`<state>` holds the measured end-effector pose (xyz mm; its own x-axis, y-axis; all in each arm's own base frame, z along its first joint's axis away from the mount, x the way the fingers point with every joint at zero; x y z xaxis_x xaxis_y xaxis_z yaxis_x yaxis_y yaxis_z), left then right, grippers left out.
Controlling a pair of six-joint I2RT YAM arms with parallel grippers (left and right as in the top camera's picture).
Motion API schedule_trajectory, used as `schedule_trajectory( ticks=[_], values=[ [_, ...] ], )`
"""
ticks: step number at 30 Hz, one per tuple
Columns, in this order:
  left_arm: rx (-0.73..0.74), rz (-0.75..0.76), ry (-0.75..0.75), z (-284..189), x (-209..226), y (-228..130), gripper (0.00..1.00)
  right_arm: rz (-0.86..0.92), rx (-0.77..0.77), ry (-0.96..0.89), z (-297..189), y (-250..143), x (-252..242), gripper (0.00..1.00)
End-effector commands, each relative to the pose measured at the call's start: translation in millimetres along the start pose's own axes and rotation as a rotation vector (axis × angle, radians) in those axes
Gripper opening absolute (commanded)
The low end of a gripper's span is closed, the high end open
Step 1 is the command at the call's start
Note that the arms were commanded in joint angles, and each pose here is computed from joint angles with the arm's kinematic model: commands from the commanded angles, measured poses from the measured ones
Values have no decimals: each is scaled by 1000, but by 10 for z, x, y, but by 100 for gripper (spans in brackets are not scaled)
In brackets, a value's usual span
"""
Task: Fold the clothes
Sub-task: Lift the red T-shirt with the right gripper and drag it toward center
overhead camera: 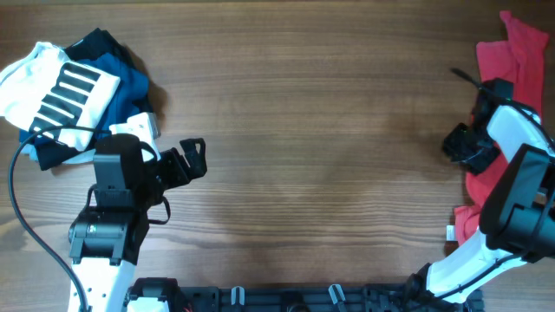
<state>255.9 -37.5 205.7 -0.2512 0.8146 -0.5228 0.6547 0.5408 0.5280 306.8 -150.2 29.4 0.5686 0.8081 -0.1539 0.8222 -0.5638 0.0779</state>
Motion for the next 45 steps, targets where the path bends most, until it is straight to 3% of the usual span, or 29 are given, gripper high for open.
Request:
schedule_trajectory(
  ticks=[1,3,4,6,8,10,13,15,30,35,38,42,45],
  values=[
    [15,-3,-12,19,-46,14,100,44,32,-43,180,-22,-141,41],
    [27,-6,-3,55,-31,3,100,65,23,-43,196,7,-203,17],
    [31,-7,0,65,-26,-1,100,72,20,-42,199,17,-217,15],
    [36,-8,3,79,-20,-4,100,69,14,-41,201,32,-225,16],
    [41,-9,7,93,-14,-9,100,19,11,-31,189,42,-210,27],
    [40,-9,6,93,-14,-8,100,-7,17,-13,161,31,-187,30],
    [40,-9,6,93,-15,-7,100,-26,-1,21,41,69,-159,20],
    [40,-9,6,93,-14,-8,100,-19,-26,29,-55,99,-163,4],
    [40,-9,6,93,-15,-8,100,-36,-122,23,-334,195,-221,4],
    [40,-9,6,93,-14,-8,100,-57,-132,23,-312,206,-215,4],
    [40,-9,6,93,-14,-8,100,-55,-131,-5,-263,188,-250,37],
    [40,-9,6,93,-14,-8,100,-52,-129,-57,-225,198,-318,45],
    [40,-9,6,93,-14,-8,100,-52,-133,-59,-205,215,-316,45]
  ],
)
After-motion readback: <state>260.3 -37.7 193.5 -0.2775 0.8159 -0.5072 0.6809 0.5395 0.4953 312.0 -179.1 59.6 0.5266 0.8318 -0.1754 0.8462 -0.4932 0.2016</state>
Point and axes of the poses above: each gripper's point midway between its finger pads, its own z axis out along the fingers, its own x axis along the line the jaws close on, y = z × x, the point moved 3 cm from there along -z, back along the fingers, and after that the axes turned 12 degrees about -z, right-handed, at the moved point
